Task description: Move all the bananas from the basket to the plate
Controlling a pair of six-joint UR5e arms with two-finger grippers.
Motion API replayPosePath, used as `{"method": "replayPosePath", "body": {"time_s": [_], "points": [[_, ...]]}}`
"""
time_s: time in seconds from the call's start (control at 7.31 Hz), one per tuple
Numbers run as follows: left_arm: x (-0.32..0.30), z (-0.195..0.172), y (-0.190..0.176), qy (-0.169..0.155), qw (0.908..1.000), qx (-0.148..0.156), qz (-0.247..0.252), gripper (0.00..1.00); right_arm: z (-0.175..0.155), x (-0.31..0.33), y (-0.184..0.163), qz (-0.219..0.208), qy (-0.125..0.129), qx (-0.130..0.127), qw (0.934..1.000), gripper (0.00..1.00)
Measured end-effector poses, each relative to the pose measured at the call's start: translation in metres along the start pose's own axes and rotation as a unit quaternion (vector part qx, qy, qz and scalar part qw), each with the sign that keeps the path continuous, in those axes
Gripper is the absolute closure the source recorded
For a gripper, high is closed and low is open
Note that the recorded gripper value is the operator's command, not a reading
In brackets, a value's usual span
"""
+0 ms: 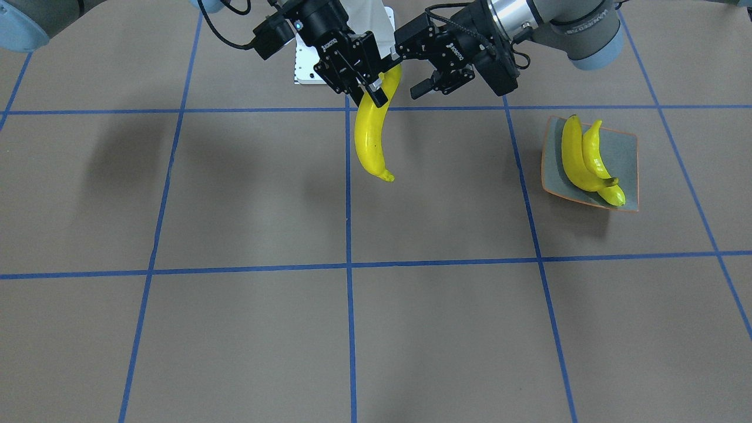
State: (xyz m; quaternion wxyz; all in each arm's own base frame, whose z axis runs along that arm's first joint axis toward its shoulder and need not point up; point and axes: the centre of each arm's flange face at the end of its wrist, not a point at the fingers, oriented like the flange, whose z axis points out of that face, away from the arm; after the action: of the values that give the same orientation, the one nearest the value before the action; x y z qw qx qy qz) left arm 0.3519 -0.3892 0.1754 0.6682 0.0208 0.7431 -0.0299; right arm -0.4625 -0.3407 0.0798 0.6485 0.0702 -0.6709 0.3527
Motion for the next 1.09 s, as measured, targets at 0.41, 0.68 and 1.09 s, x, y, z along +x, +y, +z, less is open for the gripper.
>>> {"method": "replayPosePath", "body": {"time_s": [0.41,0.68,1.09], "points": [[0.015,0.008,0.009,0.014,0.9998,-0.012,0.01,0.28,-0.001,-0.001,0.001,0.0,-0.001,-0.001,1.0,1.0],[0.018,0.012,0.013,0.016,0.9997,-0.017,0.012,0.87,-0.003,-0.002,0.001,0.0,-0.004,-0.002,1.0,1.0],[0.015,0.013,0.012,0.013,0.9997,-0.017,0.009,1.0,-0.004,-0.002,0.0,-0.007,-0.004,-0.002,1.0,0.3]]}}
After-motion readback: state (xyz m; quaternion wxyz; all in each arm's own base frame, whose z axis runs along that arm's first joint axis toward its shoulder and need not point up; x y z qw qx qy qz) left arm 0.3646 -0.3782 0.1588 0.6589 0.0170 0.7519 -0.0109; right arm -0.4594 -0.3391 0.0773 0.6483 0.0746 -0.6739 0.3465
